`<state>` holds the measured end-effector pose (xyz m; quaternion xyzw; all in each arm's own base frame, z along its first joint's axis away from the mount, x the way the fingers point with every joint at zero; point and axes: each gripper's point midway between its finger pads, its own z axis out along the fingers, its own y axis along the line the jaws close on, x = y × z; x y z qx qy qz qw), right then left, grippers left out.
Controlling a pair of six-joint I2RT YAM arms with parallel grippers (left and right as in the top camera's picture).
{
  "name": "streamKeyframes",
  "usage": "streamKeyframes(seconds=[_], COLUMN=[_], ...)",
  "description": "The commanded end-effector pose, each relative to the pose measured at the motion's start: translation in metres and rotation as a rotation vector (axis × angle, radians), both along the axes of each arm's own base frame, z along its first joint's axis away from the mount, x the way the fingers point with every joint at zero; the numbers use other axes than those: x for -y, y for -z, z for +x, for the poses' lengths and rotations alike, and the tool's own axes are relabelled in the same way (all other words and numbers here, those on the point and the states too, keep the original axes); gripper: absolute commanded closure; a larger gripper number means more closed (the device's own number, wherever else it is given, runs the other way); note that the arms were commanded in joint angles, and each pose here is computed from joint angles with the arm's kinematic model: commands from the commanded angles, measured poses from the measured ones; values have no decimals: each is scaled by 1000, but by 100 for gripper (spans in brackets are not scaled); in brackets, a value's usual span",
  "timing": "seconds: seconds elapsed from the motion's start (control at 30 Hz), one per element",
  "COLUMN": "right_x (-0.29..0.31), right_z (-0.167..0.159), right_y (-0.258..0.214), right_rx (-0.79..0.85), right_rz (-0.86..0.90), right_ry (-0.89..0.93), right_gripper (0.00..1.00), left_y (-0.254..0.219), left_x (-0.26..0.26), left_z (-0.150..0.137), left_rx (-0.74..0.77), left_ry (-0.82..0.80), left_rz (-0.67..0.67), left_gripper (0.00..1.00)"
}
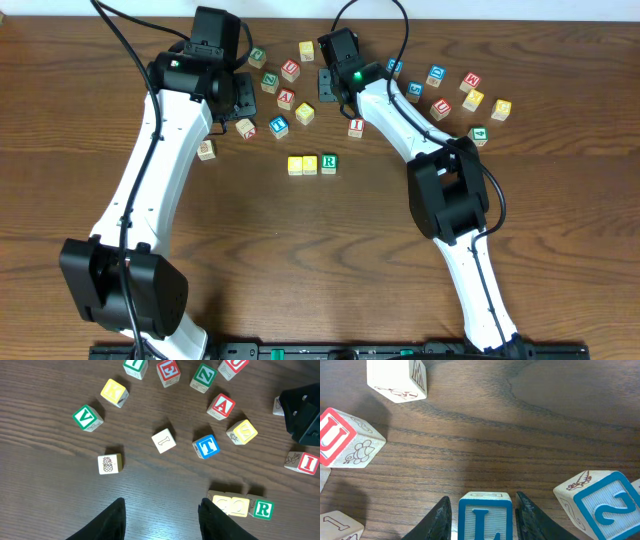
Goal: Spell out CORL
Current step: 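Lower the right gripper and close it on the blue L block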
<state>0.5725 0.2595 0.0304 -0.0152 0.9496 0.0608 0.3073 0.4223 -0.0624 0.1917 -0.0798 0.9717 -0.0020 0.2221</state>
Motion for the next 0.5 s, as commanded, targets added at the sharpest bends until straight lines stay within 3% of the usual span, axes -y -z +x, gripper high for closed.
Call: streamKeyframes(seconds=[0.0, 0.47], right_x=[2, 3], right_z=[0, -5], right_y=[11, 14], right_rx=[-15, -36], right_rz=[-12, -23], right_ry=[14, 12], right_gripper=[63, 68], left_y=[-20, -20], left_x=[-3, -3], left_z=[2, 2], left_rx=[54, 54], left_ry=[0, 0], left_rz=[10, 10], left_gripper=[54, 54])
